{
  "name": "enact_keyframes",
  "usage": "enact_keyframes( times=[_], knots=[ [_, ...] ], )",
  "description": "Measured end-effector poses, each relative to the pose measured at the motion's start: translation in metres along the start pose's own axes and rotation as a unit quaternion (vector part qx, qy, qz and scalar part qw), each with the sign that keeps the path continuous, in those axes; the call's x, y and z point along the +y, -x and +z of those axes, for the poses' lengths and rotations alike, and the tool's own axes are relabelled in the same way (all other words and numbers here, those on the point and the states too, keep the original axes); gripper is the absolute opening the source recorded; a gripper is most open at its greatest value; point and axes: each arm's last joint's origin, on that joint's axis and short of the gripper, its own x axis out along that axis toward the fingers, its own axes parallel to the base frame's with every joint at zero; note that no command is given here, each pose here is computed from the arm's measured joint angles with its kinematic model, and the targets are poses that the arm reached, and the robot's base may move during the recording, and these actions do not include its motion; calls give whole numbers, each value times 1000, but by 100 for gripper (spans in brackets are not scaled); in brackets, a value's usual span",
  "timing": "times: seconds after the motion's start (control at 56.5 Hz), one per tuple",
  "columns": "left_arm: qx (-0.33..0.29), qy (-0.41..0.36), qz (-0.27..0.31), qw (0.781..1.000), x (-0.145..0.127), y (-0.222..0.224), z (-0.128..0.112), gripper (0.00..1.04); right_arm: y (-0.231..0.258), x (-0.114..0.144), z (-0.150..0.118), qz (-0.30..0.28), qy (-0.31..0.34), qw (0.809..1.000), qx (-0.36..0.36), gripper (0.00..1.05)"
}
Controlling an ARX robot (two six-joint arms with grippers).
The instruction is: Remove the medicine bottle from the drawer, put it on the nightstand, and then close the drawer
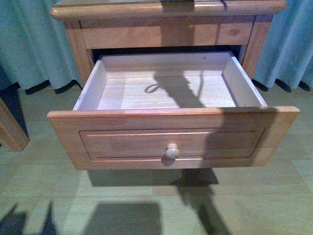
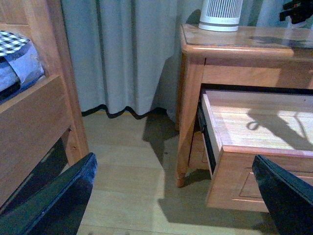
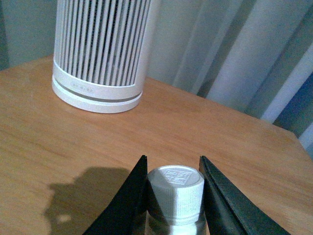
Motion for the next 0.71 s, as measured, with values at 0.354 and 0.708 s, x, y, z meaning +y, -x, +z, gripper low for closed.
enact_keyframes(
  times=[0.354,0.708],
  knots=[
    [0,0,0,1000,0,0,0,98,23,-21,-5,-3,-57,998,-41,99],
    [0,0,0,1000,0,0,0,98,185,-62,65,77,-144,985,-56,98]
  ],
)
